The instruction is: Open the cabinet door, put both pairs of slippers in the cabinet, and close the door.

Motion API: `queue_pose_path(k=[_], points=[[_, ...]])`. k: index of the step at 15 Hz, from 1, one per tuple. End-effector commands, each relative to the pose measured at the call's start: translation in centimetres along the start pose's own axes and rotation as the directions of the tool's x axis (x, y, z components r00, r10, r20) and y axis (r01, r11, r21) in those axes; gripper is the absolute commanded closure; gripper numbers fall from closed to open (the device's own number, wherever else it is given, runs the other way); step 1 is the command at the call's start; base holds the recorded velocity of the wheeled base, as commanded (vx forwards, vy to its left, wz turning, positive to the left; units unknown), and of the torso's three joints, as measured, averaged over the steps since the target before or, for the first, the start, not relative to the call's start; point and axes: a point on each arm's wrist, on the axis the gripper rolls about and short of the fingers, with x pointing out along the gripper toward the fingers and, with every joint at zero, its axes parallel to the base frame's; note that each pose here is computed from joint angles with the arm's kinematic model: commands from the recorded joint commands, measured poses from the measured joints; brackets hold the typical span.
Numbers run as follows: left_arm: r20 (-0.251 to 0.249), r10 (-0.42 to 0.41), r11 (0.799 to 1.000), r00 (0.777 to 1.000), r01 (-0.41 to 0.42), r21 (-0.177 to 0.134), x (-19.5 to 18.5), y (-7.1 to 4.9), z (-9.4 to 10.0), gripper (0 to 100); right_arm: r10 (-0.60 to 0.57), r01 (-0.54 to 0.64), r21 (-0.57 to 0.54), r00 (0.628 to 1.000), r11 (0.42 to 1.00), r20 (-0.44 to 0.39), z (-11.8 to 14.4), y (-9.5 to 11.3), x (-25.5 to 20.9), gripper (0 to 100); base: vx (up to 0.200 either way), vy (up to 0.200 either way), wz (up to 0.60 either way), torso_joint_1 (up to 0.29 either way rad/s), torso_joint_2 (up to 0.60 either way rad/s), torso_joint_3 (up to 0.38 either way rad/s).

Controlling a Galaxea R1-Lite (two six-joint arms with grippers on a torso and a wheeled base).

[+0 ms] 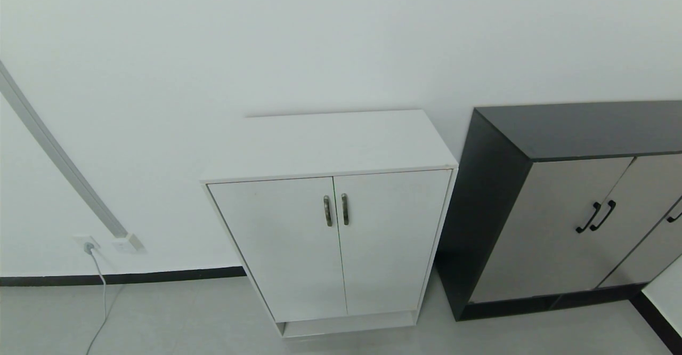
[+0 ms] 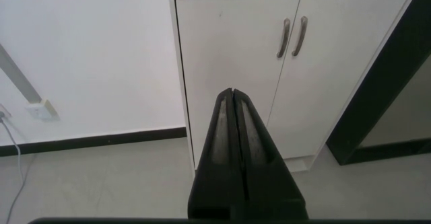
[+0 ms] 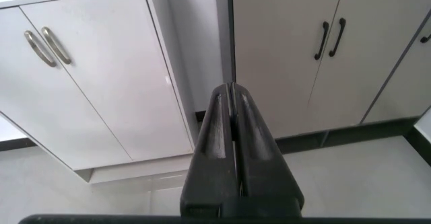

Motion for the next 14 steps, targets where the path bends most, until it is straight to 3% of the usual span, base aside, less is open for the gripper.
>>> queue_pose_path(k=[1,14], points=[[0.0,0.0,1.0,1.0,0.0,0.0,0.0,0.0,0.0,100,-0.001,0.001,0.0,1.0,1.0,0.0,0.01,0.0,0.01,100,0.0,0.0,0.0,0.0,0.0,0.0],[0.0,0.0,1.0,1.0,0.0,0.0,0.0,0.0,0.0,100,0.008,-0.008,-0.023,1.0,1.0,-0.001,0.0,0.01,0.01,100,0.0,0.0,0.0,0.0,0.0,0.0]])
